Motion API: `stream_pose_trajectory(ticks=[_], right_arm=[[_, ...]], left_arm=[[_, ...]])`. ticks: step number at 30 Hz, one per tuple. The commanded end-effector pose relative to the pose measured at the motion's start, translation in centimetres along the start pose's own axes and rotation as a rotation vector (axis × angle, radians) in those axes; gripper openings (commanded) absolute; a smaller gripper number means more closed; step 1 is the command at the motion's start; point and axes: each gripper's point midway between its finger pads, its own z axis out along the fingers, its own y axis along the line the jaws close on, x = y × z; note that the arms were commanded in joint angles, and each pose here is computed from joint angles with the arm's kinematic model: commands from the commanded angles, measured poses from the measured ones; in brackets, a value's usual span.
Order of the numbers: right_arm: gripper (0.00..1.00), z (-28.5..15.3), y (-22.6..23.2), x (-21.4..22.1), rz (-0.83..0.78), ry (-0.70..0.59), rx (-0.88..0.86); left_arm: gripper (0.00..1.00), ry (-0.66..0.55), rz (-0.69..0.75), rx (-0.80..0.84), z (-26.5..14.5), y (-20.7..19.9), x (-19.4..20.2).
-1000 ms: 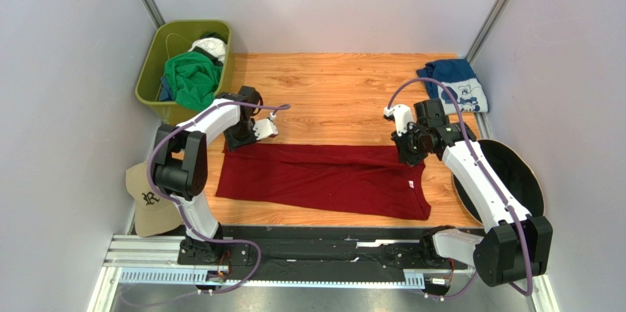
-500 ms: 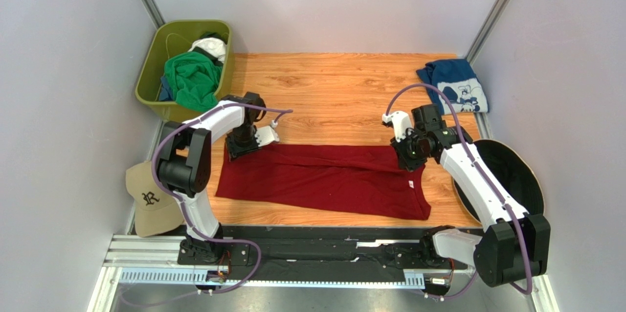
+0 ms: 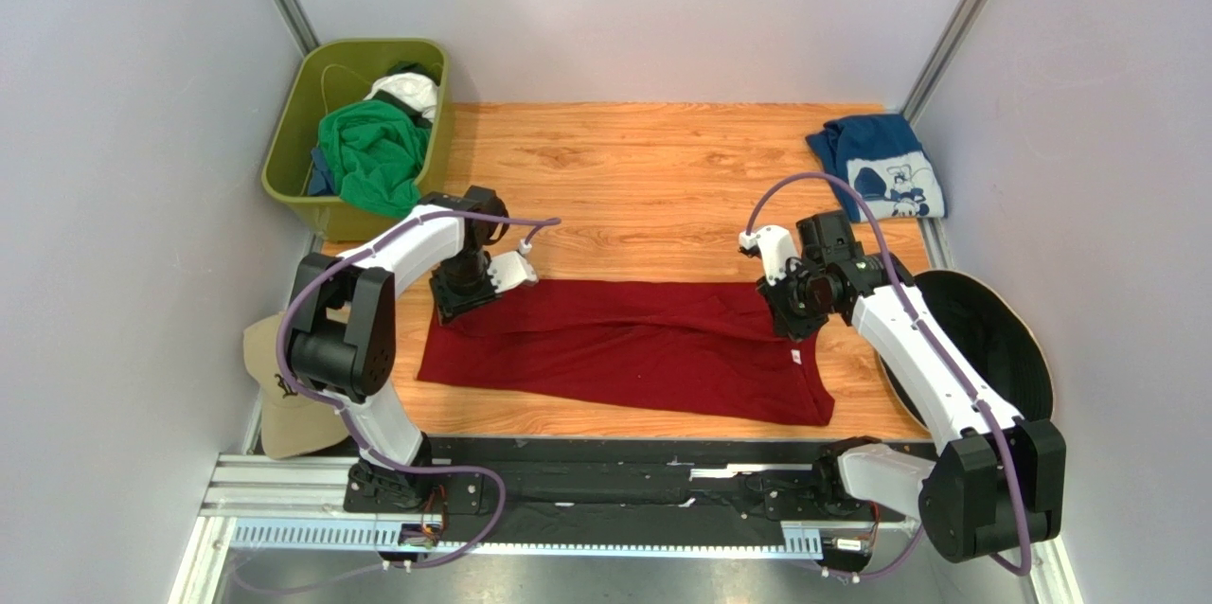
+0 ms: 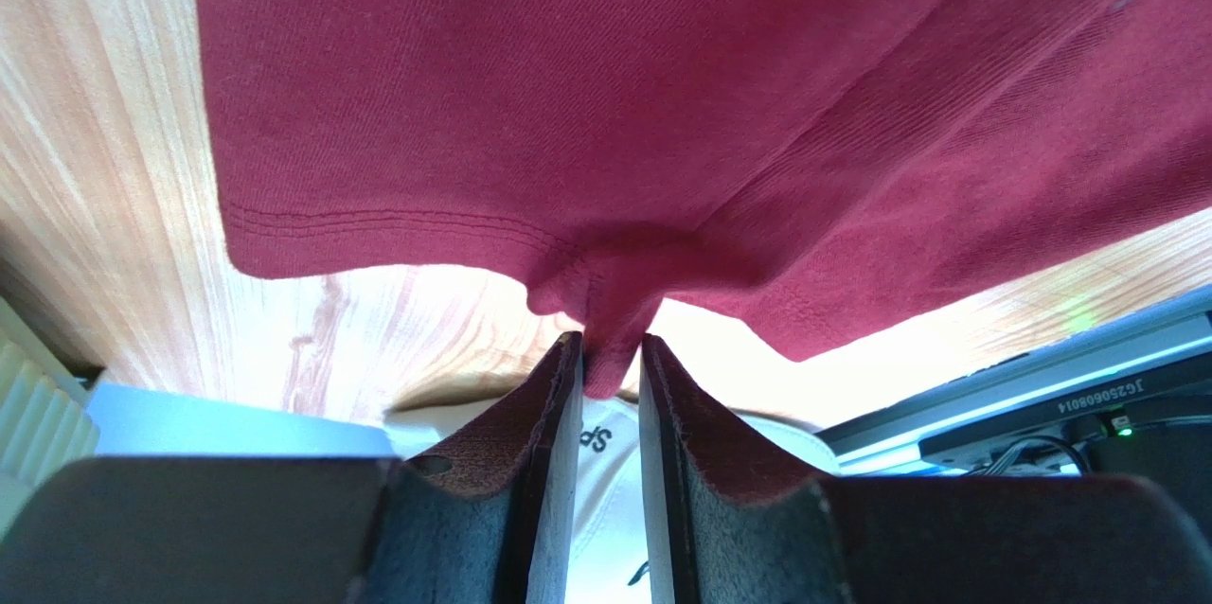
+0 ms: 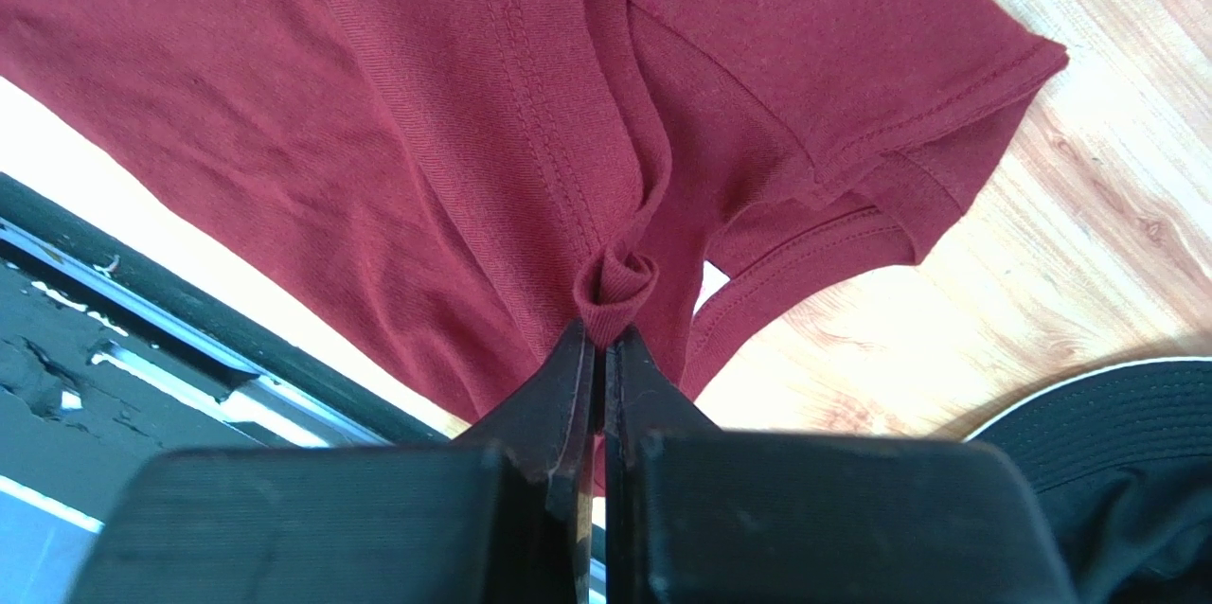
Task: Fold and stack the t-shirts
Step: Fold the tshirt
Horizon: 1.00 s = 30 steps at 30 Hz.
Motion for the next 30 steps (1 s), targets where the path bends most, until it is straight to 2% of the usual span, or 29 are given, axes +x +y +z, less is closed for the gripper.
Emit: stream_pose_trajectory(ticks=[1,16,30], right_arm=[[0.0,-0.5,-0.4,0.0,-0.07,-0.013,0.021],[0.0,0.4,0.7,2.4,-0.224,0.067,-0.055],[0.0,-0.1,2.9,4.1,-0.314,0.13,-0.153]], left_arm=[[0.3,-0.033,-0.024,-0.004,-0.5,-0.5,-0.2],[0.32,-0.008,-0.036,-0.053,-2.6,0.4,0.5],[0.33,0.036,-0.041,-0.055,-2.5,1.0,0.7]])
